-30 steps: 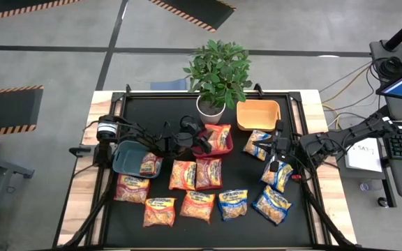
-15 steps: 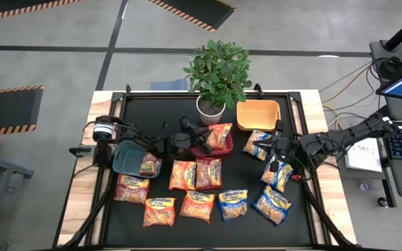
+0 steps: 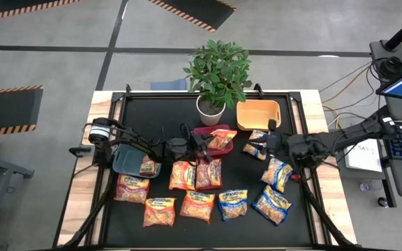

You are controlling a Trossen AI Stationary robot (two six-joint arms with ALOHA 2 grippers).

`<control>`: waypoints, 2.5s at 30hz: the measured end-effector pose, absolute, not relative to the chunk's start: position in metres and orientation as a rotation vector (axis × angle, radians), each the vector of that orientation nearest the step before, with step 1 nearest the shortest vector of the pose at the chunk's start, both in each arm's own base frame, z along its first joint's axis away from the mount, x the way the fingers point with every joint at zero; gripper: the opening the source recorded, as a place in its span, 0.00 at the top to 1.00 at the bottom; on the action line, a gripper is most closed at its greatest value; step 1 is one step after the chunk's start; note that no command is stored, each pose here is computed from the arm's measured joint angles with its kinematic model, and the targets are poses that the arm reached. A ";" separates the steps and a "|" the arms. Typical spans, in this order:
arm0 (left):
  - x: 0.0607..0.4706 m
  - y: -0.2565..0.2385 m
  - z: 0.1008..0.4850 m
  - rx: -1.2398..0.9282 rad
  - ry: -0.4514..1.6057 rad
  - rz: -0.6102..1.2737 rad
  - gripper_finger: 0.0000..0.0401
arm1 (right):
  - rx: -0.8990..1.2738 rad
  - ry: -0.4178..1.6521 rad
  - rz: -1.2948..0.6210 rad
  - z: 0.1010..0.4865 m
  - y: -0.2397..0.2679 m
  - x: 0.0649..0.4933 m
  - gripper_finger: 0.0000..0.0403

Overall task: Sort Maruchan noodles
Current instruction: Put the top right orange noodle pack into the red bin

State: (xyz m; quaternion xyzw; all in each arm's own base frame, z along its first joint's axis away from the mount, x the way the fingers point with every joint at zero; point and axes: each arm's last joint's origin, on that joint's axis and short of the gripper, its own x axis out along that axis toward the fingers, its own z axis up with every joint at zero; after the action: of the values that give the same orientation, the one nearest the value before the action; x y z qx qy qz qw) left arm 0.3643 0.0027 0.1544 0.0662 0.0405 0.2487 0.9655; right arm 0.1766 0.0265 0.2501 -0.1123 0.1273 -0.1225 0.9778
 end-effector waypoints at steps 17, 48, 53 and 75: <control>0.364 0.000 0.157 0.293 0.104 0.453 1.00 | 0.035 0.445 -0.307 0.250 0.014 0.235 0.67; 0.365 -0.001 0.157 0.260 0.096 0.439 1.00 | -0.049 0.650 -0.228 0.219 -0.023 0.274 0.44; 0.365 -0.001 0.158 0.259 0.094 0.440 1.00 | -0.054 0.672 -0.226 0.213 -0.023 0.277 0.44; 0.365 -0.001 0.158 0.254 0.092 0.440 1.00 | -0.069 0.646 -0.227 0.214 -0.025 0.279 0.71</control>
State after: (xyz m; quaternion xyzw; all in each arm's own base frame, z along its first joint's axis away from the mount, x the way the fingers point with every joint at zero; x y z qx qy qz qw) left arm 0.3651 -0.0011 0.1580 0.1256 0.0455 0.2175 0.9669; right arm 0.2788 -0.0254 0.2139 -0.0336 0.3166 -0.1113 0.9414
